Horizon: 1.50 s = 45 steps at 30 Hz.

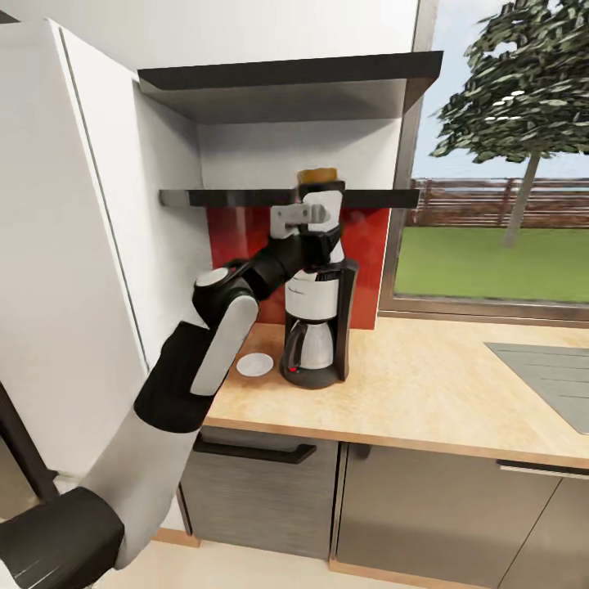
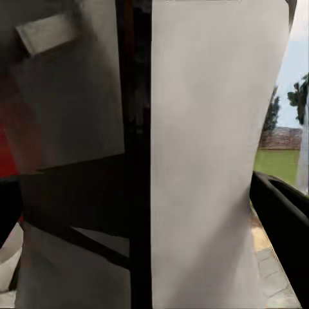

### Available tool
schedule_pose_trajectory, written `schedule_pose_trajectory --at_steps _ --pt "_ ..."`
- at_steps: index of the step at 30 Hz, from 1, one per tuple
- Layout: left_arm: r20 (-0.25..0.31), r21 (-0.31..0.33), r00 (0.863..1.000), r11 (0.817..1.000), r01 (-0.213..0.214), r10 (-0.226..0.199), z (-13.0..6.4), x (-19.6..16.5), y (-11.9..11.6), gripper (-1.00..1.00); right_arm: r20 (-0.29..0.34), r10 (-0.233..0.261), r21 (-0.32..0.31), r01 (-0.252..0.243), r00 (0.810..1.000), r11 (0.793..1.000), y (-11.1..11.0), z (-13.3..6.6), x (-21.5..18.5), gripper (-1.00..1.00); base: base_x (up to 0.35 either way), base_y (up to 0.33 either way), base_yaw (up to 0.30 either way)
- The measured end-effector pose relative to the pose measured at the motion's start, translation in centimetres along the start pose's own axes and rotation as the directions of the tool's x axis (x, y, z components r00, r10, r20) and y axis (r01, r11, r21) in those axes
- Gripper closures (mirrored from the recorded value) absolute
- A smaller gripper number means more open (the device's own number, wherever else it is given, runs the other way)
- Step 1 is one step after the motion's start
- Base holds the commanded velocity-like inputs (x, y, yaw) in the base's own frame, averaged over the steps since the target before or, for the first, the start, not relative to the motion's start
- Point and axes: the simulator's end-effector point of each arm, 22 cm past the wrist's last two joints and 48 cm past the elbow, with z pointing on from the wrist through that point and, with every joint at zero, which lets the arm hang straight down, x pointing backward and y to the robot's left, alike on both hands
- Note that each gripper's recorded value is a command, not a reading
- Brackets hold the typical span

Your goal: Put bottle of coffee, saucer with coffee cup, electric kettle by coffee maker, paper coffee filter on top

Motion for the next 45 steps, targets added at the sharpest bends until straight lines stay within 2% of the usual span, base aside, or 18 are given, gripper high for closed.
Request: schedule_pose_trajectory --at_steps 1,2,3,6,9,11,14,18,22,27,45 --pt "-0.011 0.029 1.0 1.0 0.01 -0.009 -0.1 1.3 -1.3 1.0 0.0 0.0 0.0 0.0 1.0 1.0 0.0 0.0 0.0 -1.0 0.0 0.0 0.0" --pt "-0.01 0.032 1.0 0.999 0.006 -0.006 -0.2 1.9 -1.7 1.0 0.0 0.0 0.0 0.0 1.0 1.0 0.0 0.0 0.0 -1.0 0.0 0.0 0.0" --pt "0.01 0.051 1.0 0.999 0.017 -0.017 -0.4 2.7 -2.7 1.0 0.0 0.0 0.0 0.0 1.0 1.0 0.0 0.0 0.0 -1.0 0.0 0.0 0.0" --pt "0.05 0.056 0.999 0.998 0.012 -0.015 -1.2 4.2 -2.8 1.0 0.0 0.0 0.001 0.0 1.0 1.0 0.0 0.0 0.0 -1.0 0.0 0.0 0.0" --pt "0.029 0.068 1.0 0.998 0.007 -0.009 -1.9 6.5 -3.3 1.0 0.0 0.0 0.001 0.0 1.0 1.0 0.0 0.0 0.0 -1.0 0.0 0.0 0.0" --pt "0.003 0.087 1.0 0.996 -0.004 0.004 -2.9 9.6 -4.1 1.0 0.0 0.0 0.001 0.0 1.0 1.0 0.0 0.0 0.0 -1.0 0.0 0.0 0.0" --pt "-0.017 0.099 1.0 0.995 -0.015 0.017 -3.8 11.7 -4.4 1.0 0.0 0.0 0.001 0.0 1.0 1.0 0.0 0.0 0.0 -1.0 0.0 0.0 0.0" --pt "-0.063 0.122 0.998 0.993 0.002 0.006 -5.7 16.0 -5.7 1.0 0.001 0.001 0.001 -0.001 1.0 1.0 0.0 0.0 0.0 -1.0 0.0 0.0 0.0" --pt "-0.077 0.137 0.997 0.991 -0.008 0.019 -7.1 18.2 -6.0 1.0 0.001 0.001 0.001 -0.001 1.0 1.0 -0.1 0.0 0.0 -1.0 0.0 0.0 0.0" --pt "-0.068 0.135 0.997 0.991 -0.023 0.033 -7.9 18.9 -5.2 1.0 0.001 0.001 0.001 -0.001 1.0 1.0 0.0 0.0 0.0 -1.0 0.0 0.0 0.0" --pt "-0.075 0.132 0.996 0.991 -0.027 0.037 -8.0 19.5 -5.0 1.0 0.001 0.001 0.001 -0.001 1.0 1.0 0.0 0.0 0.0 -1.0 0.0 -0.004 0.0"
